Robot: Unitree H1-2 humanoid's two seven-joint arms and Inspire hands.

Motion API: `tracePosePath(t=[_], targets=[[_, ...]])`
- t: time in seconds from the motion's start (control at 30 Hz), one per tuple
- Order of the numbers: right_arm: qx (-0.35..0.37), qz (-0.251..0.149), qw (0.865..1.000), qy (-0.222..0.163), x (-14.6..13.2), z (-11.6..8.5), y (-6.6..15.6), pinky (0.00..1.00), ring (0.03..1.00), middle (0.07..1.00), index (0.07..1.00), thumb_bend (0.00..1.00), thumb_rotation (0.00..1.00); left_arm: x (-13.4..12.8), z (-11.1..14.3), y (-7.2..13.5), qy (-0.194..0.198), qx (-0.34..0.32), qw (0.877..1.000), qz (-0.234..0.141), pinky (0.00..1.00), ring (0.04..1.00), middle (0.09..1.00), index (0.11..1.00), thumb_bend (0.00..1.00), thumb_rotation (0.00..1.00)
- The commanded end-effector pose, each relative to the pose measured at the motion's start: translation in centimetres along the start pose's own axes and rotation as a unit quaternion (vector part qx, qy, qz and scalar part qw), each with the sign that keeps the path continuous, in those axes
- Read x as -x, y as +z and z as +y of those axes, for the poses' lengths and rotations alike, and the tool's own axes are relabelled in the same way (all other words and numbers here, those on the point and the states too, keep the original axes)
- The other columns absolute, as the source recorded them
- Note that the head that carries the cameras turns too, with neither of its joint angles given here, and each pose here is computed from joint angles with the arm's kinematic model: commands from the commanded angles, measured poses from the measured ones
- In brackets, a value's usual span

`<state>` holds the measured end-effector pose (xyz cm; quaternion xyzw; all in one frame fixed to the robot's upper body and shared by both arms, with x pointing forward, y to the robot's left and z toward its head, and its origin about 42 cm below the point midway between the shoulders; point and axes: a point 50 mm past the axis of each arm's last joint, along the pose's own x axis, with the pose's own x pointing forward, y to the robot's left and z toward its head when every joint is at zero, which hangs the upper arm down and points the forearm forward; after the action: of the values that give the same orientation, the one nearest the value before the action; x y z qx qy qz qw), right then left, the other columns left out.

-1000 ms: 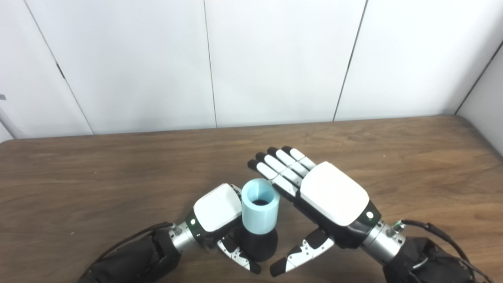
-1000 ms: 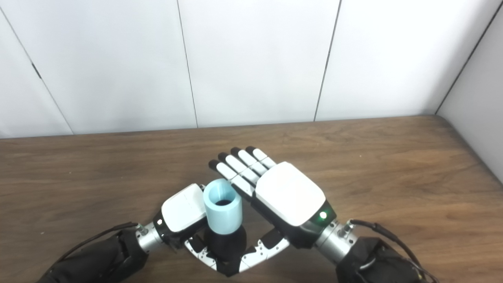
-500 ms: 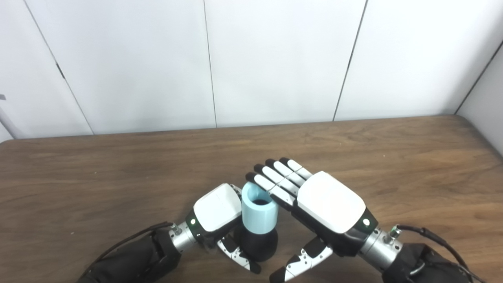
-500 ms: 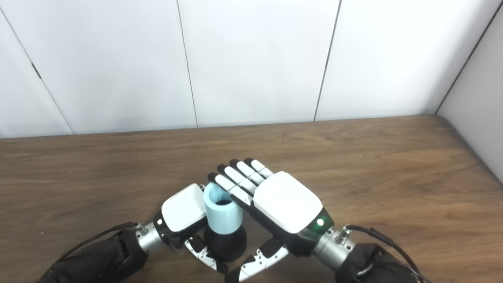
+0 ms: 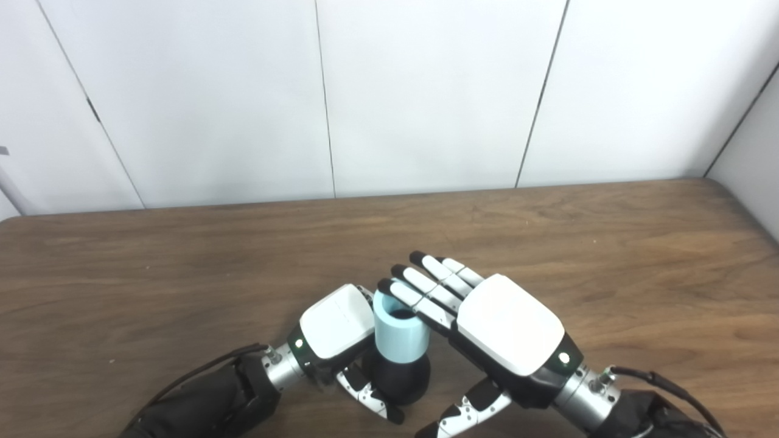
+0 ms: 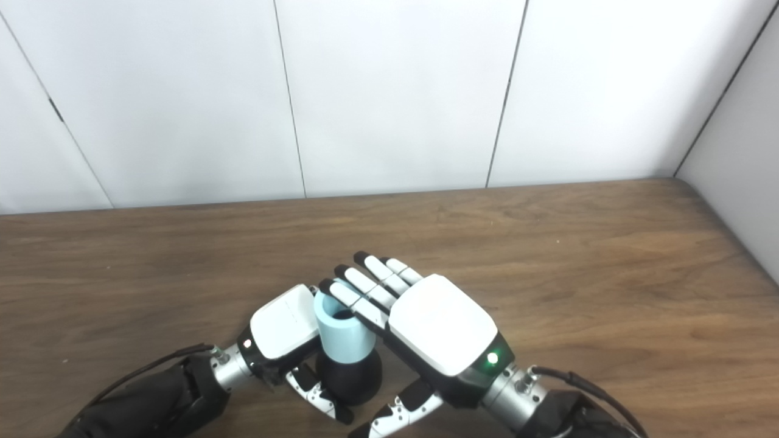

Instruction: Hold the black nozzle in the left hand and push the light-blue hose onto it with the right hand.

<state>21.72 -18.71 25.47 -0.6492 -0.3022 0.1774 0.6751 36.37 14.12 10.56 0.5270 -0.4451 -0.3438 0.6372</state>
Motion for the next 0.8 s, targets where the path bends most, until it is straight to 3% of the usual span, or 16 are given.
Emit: tracePosePath(t=[0.0,0.13,0.17,0.27,0.77], targets=[[0.026,-0.008,0.998,0.054,0.6,1.6,-0.3,0.91,1.0,0.942,0.878,0.97,0.8,5.0,-7.7,6.1,-0.121,0.067,0.99,0.0,0.16,0.197,0.384,0.488,0.51,0.0],[0.03,-0.006,0.998,0.063,0.6,2.0,-0.5,0.94,1.0,0.931,0.872,0.96,0.8,5.0,-7.8,6.1,-0.121,0.069,0.99,0.002,0.16,0.19,0.462,0.477,0.52,0.0],[0.032,-0.005,0.997,0.067,0.6,2.0,-0.5,0.94,1.0,0.93,0.871,0.96,0.79,5.0,-7.7,6.1,-0.12,0.068,0.99,0.001,0.16,0.193,0.415,0.484,0.52,0.0],[0.038,-0.001,0.996,0.077,0.6,2.2,-0.6,0.96,1.0,0.935,0.877,0.96,0.8,5.0,-7.6,6.2,-0.12,0.065,0.991,-0.001,0.16,0.197,0.465,0.478,0.52,0.0],[0.04,0.002,0.995,0.095,0.9,3.2,-0.9,0.97,1.0,0.929,0.879,0.94,0.8,5.0,-7.6,6.1,-0.122,0.069,0.99,0.001,0.16,0.195,0.471,0.477,0.52,0.0]])
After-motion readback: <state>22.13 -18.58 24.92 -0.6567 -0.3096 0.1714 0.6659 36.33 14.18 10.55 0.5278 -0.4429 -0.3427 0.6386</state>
